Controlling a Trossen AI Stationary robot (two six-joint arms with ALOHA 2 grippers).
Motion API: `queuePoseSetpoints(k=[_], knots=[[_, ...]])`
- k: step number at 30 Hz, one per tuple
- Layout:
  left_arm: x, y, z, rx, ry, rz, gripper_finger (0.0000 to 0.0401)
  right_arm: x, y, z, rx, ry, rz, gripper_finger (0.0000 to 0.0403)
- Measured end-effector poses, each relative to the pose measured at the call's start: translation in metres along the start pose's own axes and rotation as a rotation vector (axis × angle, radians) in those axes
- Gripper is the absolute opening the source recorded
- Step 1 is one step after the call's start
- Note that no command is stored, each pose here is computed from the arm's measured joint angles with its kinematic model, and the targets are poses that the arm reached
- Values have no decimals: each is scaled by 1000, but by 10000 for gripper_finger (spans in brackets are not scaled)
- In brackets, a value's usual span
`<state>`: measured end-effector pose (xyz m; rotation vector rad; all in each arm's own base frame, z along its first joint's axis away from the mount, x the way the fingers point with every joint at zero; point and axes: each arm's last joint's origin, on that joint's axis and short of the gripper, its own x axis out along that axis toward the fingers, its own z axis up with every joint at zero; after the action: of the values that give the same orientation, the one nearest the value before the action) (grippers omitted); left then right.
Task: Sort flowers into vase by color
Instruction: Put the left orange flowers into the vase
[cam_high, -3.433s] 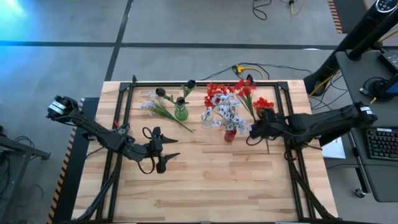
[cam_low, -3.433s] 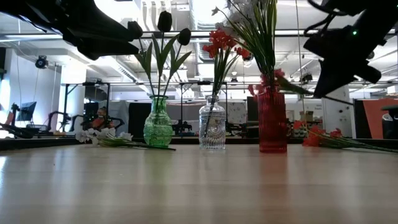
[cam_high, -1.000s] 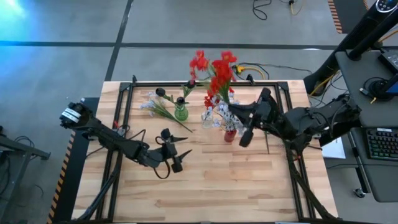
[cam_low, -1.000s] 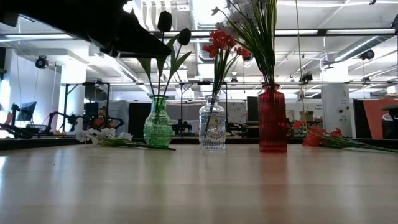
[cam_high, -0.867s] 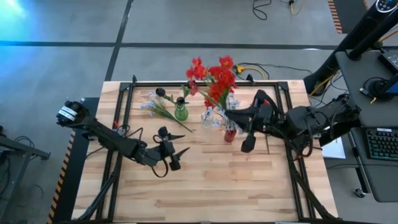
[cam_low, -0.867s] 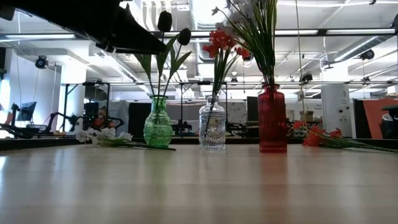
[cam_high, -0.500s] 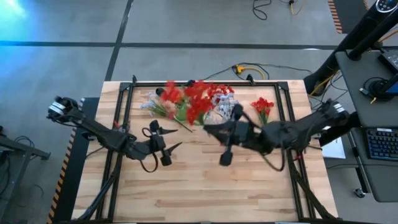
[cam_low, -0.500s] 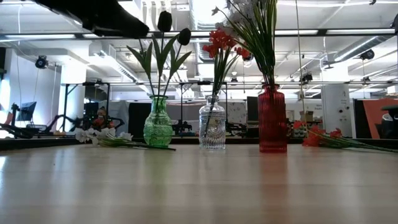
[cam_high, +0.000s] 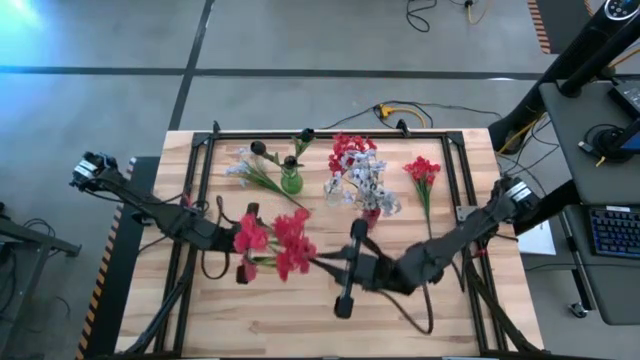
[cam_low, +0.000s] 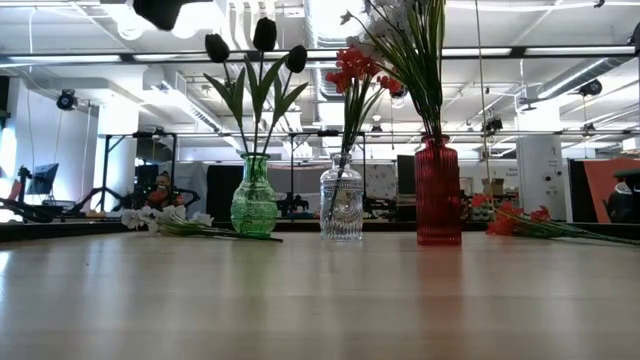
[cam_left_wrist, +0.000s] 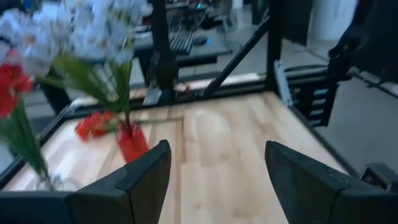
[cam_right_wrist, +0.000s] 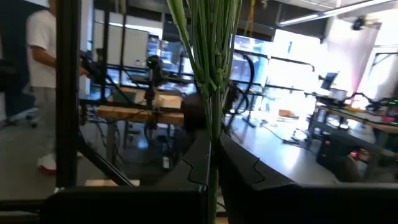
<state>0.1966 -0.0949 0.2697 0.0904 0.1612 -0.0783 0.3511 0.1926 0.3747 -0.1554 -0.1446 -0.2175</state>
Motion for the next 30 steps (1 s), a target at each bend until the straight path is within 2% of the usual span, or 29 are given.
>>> queuePoseSetpoints(k=[6,12,17,20,25,30], knots=[[-4,-7,10,21,-93,-39,242,-7,29,-17,-17,27,18,12],[-6,-13,17,15,-165,-153,242,-8,41,-30,-20,11,11,12],[-6,-17,17,22,-173,-170,242,-19,40,-55,-24,-71,-14,12],[-3,-21,16,34,-186,-178,242,-33,33,-71,19,-148,-39,12],[9,-27,12,64,-210,-159,242,-44,25,-96,95,-300,39,12],[20,-32,10,83,-256,-133,242,-33,27,-116,35,-285,18,12]])
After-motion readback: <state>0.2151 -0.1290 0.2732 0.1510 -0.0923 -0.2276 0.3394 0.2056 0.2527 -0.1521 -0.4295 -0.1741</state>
